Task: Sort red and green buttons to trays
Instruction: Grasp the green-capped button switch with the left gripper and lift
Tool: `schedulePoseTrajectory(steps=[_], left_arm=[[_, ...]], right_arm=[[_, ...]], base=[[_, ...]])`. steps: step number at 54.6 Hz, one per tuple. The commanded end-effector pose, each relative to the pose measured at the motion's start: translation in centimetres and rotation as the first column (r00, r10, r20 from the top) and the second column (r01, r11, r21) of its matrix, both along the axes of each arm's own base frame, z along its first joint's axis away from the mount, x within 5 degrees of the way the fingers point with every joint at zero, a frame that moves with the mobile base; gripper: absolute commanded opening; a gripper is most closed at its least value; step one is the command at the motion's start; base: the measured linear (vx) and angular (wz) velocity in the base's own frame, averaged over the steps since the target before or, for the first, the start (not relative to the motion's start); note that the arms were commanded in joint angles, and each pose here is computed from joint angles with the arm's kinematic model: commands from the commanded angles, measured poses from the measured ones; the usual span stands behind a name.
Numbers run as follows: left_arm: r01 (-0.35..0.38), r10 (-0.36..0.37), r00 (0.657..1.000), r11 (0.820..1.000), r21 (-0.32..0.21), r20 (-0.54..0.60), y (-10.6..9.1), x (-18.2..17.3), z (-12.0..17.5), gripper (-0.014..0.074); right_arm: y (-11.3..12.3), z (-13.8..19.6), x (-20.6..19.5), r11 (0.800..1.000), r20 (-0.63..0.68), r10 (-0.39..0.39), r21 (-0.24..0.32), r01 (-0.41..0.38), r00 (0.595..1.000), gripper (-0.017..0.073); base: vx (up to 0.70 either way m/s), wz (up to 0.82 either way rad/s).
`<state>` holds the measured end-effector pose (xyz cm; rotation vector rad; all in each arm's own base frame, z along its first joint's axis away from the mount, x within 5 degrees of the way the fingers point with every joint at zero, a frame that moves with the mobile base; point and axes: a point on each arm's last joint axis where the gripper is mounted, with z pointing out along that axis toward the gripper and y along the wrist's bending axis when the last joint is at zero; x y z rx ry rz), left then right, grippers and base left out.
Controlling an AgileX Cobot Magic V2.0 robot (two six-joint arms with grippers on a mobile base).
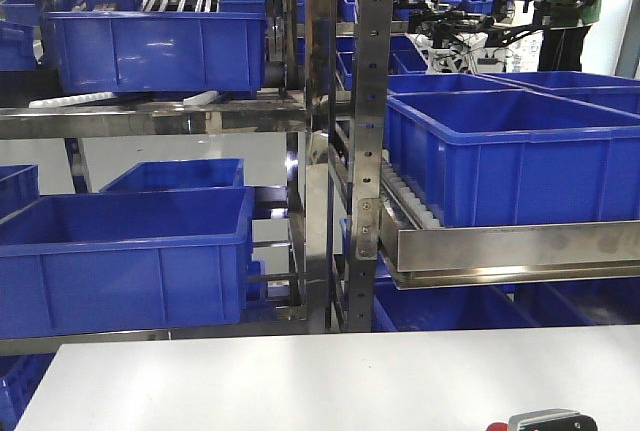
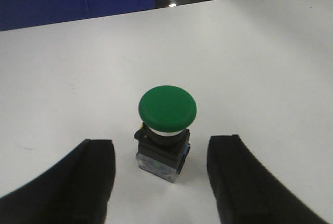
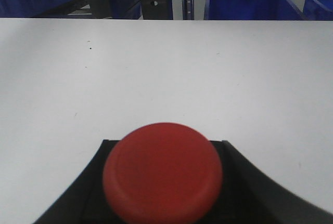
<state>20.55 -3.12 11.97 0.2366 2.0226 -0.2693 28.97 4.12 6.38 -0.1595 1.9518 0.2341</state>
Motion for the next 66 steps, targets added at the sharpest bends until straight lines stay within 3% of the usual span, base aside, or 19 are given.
schedulePoseTrajectory(steps=[1, 9, 20, 36, 43, 52, 59, 66], left_arm=[[0.009, -0.002, 0.991, 0.999, -0.053, 0.133, -0.3, 1.1, 0.5, 0.0496], [0.034, -0.028, 0.983, 0.999, -0.031, 0.181, -0.4, 1.7, -0.8, 0.0496], [0.055, -0.047, 0.981, 0.998, -0.039, 0.190, -0.7, 3.8, -2.5, 0.0496], [0.098, -0.087, 0.961, 0.995, -0.029, 0.263, -1.2, 6.9, -2.2, 0.0470], [0.116, -0.107, 0.963, 0.993, -0.021, 0.246, -1.3, 6.9, -2.4, 0.0338], [0.121, -0.109, 0.966, 0.992, -0.035, 0.236, -1.4, 6.8, -2.4, -0.0008], [0.155, -0.120, 0.952, 0.982, -0.106, 0.281, -1.8, 6.7, -1.1, -0.0008], [0.146, -0.101, 0.952, 0.980, -0.136, 0.290, -1.7, 6.7, 1.1, -0.0004]], right_arm=[[0.0, 2.6, 0.9, 0.999, 0.195, -0.005, 0.042, -0.003, 0.981, -0.0011], [0.0, 2.6, 0.9, 0.999, 0.195, -0.005, 0.042, -0.003, 0.981, -0.0011], [0.0, 2.6, 0.9, 0.999, 0.195, -0.005, 0.042, -0.003, 0.981, -0.0011], [0.0, 2.6, 0.9, 0.999, 0.195, -0.005, 0.042, -0.003, 0.981, -0.0008], [0.0, 2.6, 0.9, 0.999, 0.196, -0.007, 0.042, -0.002, 0.981, -0.0008], [0.0, 2.6, 0.9, 0.999, 0.196, -0.007, 0.042, -0.001, 0.981, -0.0008], [0.2, 3.2, 0.9, 0.999, 0.204, 0.015, 0.037, -0.023, 0.979, -0.0008], [0.5, 5.6, 0.7, 0.998, 0.202, 0.060, 0.004, -0.062, 0.978, -0.0008]], base=[[0.00, 0.00], [0.00, 0.00], [0.00, 0.00], [0.00, 0.00], [0.00, 0.00], [0.00, 0.00], [0.00, 0.00], [0.00, 0.00]])
